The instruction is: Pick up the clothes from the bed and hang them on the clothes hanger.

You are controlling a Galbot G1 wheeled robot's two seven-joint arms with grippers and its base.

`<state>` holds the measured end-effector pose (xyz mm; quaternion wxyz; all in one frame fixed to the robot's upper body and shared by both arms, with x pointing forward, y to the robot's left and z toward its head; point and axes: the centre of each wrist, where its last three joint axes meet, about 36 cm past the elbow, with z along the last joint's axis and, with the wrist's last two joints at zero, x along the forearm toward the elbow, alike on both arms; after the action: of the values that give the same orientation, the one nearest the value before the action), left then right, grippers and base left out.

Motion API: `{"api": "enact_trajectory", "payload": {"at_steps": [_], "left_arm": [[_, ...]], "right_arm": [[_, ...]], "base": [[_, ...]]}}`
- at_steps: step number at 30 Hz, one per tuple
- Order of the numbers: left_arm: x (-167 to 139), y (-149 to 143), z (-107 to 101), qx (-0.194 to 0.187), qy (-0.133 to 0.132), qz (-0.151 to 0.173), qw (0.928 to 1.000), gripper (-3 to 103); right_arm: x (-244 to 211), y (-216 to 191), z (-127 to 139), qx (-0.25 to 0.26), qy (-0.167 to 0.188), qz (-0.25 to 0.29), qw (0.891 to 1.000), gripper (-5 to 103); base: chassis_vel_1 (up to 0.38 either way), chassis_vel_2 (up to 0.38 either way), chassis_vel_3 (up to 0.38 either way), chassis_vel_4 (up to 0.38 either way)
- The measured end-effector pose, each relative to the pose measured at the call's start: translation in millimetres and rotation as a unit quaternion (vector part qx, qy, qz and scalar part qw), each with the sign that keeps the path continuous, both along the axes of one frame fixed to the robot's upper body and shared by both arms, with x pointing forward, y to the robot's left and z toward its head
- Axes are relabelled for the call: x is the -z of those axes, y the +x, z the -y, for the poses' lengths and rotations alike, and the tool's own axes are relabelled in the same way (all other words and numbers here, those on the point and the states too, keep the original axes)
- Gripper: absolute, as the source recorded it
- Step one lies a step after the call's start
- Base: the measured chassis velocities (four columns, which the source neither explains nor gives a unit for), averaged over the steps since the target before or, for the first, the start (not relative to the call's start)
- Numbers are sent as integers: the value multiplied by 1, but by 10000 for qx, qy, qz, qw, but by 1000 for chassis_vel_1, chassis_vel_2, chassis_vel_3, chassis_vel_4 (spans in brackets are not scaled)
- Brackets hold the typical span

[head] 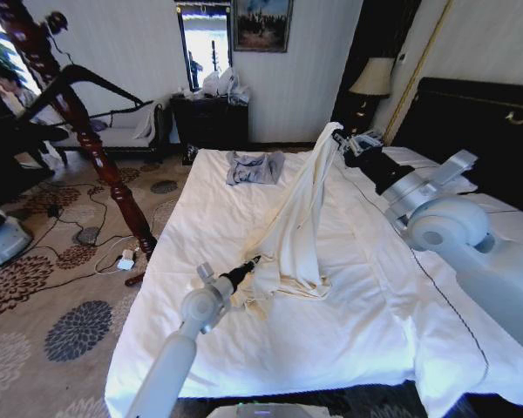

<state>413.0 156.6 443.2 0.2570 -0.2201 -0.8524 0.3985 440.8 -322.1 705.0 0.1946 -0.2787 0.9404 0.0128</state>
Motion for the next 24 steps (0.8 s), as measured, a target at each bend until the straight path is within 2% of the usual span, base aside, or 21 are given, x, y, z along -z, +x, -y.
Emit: {"api": "enact_trajectory", "payload": {"at_steps": [7, 10, 13, 15, 16, 19, 21, 22, 23, 24], "left_arm": [[9, -14, 4, 47, 161, 2, 9999, 0], [15, -20, 10, 45, 429, 32, 9991, 0], [16, -23, 14, 109, 470, 13, 9988, 0], [16, -24, 19, 179, 433, 12, 9989, 10], [16, -24, 19, 179, 433, 12, 9989, 10], [15, -22, 24, 188, 387, 15, 9991, 26], [15, -22, 24, 186, 384, 13, 9991, 26], [15, -20, 25, 178, 375, 12, 9991, 31], [15, -18, 27, 167, 360, 7, 9992, 42], [15, -17, 28, 162, 347, -1, 9993, 42]], "right_arm": [[1, -1, -2, -30, -3, -14, 10000, 1], [3, -1, -5, -77, 14, -32, 10000, 1], [4, -2, -6, -92, 10, -45, 9999, 1], [5, -2, -6, -107, 11, -51, 9999, 1], [5, -2, -6, -107, 11, -51, 9999, 1], [6, -3, -7, -117, 4, -62, 9999, 1], [6, -3, -7, -117, 3, -62, 9999, 1], [6, -3, -7, -119, -1, -64, 9999, 1], [6, -3, -8, -122, -3, -65, 9999, 1], [6, -4, -8, -122, -5, -63, 9999, 1]], "base": [[0, 0, 0, 0], [0, 0, 0, 0], [0, 0, 0, 0], [0, 0, 0, 0], [0, 0, 0, 0], [0, 0, 0, 0], [0, 0, 0, 0], [0, 0, 0, 0], [0, 0, 0, 0], [0, 0, 0, 0]]}}
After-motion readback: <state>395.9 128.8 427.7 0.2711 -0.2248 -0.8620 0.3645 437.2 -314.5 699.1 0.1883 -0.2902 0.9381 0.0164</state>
